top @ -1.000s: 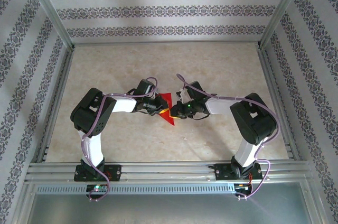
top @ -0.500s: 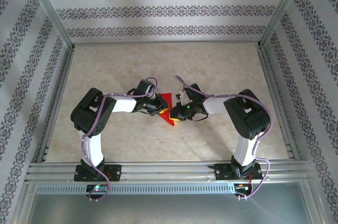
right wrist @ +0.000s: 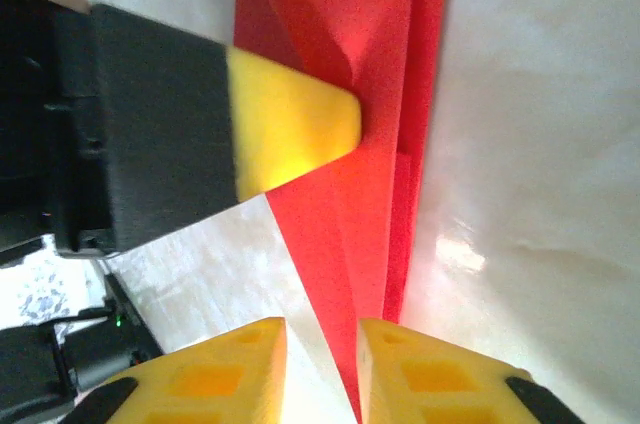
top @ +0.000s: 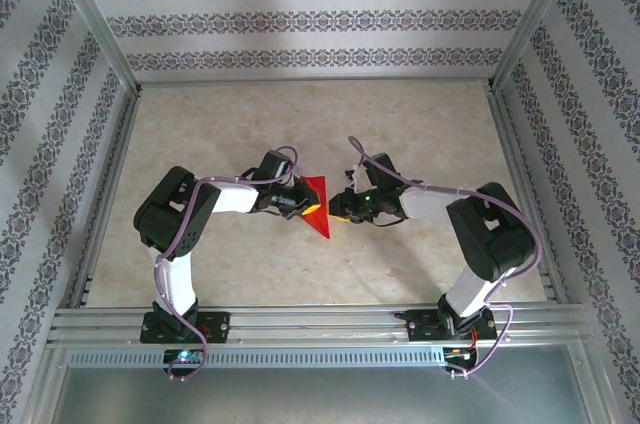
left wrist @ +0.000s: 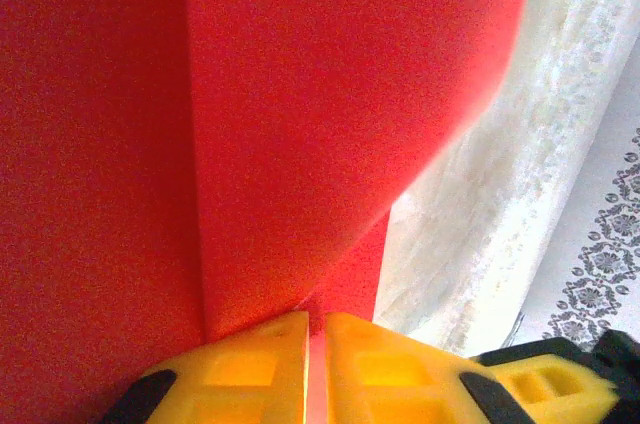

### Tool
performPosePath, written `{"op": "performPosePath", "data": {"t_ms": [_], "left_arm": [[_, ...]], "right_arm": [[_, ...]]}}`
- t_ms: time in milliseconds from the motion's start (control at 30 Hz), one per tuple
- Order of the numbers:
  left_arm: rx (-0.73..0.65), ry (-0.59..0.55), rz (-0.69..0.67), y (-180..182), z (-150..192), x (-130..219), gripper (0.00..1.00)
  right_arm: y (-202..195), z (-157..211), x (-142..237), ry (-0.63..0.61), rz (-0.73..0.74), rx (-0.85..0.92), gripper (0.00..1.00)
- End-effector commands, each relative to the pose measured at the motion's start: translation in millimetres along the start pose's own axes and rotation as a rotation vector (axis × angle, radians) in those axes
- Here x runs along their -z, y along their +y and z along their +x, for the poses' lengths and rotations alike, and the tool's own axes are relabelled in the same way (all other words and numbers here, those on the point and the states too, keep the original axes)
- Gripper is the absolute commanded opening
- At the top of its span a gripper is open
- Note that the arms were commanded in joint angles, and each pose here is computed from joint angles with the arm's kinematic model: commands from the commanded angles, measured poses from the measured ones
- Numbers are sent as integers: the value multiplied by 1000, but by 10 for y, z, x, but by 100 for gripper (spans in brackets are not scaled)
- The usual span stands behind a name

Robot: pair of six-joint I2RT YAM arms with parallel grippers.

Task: Fold a paper plane with a square sheet of paper (pick it up from the middle)
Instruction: Fourth fold the wing at the center of the table.

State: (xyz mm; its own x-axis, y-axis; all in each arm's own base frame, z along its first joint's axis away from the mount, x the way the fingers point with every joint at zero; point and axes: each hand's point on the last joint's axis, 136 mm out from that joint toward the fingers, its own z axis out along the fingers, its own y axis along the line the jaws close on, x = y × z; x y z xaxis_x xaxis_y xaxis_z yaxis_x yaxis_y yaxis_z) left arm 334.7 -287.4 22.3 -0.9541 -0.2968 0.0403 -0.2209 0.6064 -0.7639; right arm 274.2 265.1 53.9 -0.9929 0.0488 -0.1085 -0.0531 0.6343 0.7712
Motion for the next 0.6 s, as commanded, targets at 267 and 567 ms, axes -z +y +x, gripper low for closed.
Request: {"op": "performPosePath", "data": {"t_ms": [267,567], "left_arm": [[146,-25,-111,371,116,-9,13],[199,-50,-118,404,119,14,13]], "right_arm": [[-157,209,-104,-20,90,-173,31],[-180,214,-154,-13,100,-178,27]]}}
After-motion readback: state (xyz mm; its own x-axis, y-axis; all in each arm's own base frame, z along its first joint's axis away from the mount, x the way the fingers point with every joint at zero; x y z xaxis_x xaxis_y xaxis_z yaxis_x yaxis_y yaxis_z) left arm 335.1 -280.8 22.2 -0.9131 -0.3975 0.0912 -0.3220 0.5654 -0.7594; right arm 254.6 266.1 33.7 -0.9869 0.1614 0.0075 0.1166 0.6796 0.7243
